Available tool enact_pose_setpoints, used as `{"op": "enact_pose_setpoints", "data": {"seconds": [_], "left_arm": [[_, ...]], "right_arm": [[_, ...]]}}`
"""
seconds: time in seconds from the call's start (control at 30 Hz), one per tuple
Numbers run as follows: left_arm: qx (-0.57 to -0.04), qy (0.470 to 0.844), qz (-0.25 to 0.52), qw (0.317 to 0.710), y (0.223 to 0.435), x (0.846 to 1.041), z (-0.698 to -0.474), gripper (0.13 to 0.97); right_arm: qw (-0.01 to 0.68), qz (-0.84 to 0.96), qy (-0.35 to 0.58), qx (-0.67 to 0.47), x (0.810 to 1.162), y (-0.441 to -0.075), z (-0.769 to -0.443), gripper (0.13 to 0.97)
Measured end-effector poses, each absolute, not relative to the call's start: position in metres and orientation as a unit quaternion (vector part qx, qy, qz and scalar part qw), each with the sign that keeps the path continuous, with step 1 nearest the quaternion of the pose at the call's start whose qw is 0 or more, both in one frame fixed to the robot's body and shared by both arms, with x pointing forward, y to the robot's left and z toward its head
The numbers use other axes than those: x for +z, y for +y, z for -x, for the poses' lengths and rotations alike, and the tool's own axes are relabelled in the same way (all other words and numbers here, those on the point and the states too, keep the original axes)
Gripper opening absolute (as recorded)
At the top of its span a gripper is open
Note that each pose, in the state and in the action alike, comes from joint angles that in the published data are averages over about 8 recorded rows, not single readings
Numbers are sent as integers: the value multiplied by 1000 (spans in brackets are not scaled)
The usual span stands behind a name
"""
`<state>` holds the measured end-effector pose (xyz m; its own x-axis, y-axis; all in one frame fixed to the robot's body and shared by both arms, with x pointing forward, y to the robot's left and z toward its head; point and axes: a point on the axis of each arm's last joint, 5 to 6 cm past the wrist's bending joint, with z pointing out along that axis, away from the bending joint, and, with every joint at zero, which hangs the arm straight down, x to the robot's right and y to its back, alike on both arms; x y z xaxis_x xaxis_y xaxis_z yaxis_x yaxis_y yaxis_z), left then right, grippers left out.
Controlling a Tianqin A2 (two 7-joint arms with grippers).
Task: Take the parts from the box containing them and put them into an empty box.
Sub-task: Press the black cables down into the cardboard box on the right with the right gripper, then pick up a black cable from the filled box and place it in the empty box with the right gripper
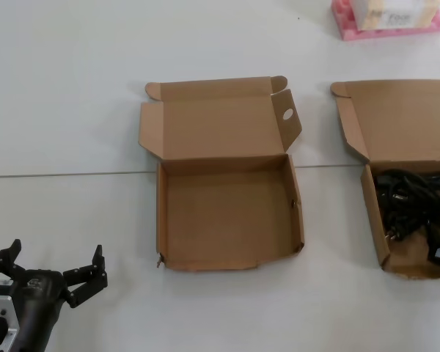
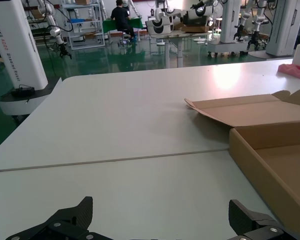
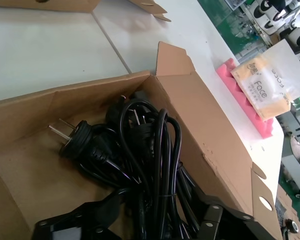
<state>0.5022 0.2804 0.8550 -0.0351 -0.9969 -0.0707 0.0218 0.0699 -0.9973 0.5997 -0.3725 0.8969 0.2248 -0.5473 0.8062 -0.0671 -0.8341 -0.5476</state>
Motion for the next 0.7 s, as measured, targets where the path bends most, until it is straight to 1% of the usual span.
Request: {"op": "enact_pose_setpoints", "data": {"seconds": [0.1,0.13,0.4,0.43,0.7], "left_arm": [[-496,521,468,513,280,855,-502,966],[-496,521,468,513,280,855,-502,966],[-496,521,468,513,280,855,-502,966],[-496,521,468,513,280,855,-502,966],[-496,521,468,513,280,855,-502,966]], "right_arm": [[206,755,205,-588,898,-373,-599,560],[207,755,206,-588,899,-373,-599,560],[212,752,207,-589,904,-374,-595,381],[213,752,208,-589,904,-374,-594,381],[215,752,210,-587,905,-374,-592,244]]}}
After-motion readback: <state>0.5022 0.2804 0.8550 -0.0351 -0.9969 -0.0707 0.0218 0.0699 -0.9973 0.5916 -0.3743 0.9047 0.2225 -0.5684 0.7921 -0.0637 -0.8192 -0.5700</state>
